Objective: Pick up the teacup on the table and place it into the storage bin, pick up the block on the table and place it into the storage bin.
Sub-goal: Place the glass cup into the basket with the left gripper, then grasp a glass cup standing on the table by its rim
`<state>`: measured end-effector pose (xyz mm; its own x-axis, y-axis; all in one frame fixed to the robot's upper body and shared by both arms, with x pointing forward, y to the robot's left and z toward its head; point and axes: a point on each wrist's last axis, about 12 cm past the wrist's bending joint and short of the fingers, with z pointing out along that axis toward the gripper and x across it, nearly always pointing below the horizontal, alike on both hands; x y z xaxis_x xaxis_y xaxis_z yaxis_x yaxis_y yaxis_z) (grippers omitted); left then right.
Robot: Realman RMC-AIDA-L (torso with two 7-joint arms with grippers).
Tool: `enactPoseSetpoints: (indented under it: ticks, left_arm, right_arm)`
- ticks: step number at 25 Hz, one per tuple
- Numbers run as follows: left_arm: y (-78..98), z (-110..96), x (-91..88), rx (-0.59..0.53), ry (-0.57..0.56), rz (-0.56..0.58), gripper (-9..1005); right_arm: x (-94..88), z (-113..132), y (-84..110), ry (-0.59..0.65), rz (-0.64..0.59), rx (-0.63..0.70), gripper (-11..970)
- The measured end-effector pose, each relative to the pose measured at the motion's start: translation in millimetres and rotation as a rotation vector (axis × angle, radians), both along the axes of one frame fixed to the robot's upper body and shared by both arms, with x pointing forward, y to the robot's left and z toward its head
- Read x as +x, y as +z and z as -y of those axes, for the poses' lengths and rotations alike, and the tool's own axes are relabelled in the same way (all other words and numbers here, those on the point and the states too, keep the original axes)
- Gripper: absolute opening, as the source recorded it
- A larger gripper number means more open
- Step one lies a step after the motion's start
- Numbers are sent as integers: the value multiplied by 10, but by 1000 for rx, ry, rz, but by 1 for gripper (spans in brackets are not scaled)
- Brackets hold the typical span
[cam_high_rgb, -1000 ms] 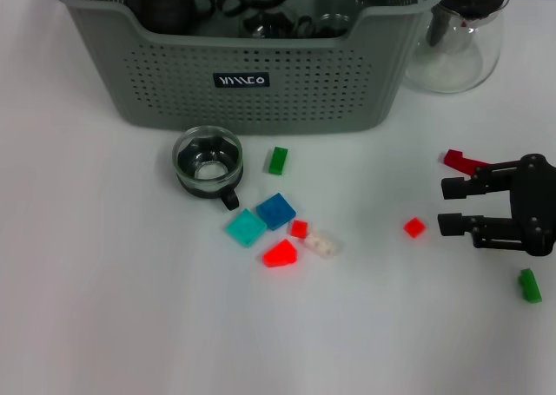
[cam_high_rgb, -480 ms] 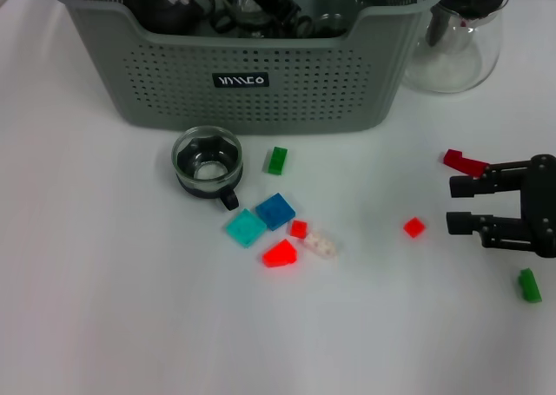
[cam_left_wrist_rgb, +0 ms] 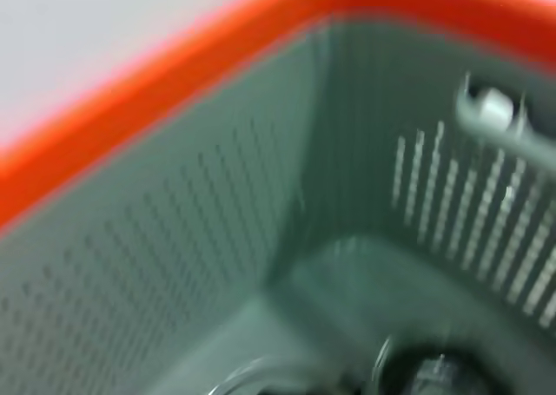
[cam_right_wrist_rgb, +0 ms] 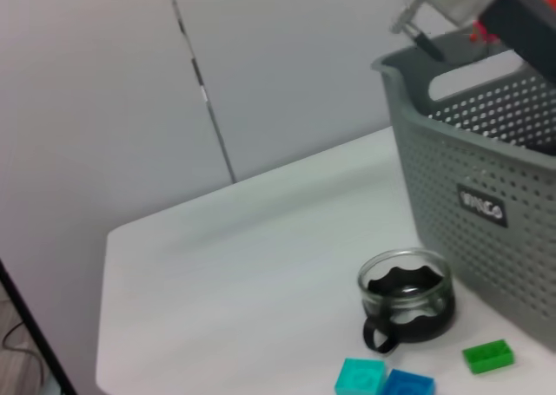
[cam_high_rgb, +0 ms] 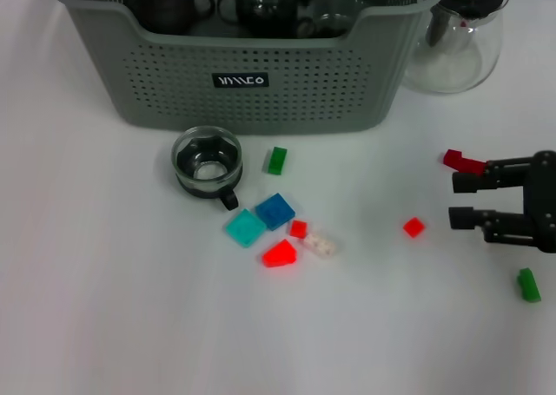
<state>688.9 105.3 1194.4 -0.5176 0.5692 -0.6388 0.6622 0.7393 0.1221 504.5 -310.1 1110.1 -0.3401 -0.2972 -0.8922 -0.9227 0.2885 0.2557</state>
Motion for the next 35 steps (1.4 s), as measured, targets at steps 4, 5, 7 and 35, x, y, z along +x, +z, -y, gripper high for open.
enactPoseSetpoints:
  ticks: [4,5,7,35]
  left_arm:
    - [416,-249,-176,-285,-29,107,429]
    - [518,-334,-237,-362,-43,134,456]
    - [680,-526,-397,-533,-99,164,483]
    - [-627,-1449,-1482,-332,-611,6,483]
  right_arm:
    - [2,46,14,-28,14,12,517]
    - [-1,52,12,-30,19,16,517]
    - [-7,57,8,-32,24,21,517]
    - [-36,50,0,-23,12,48,518]
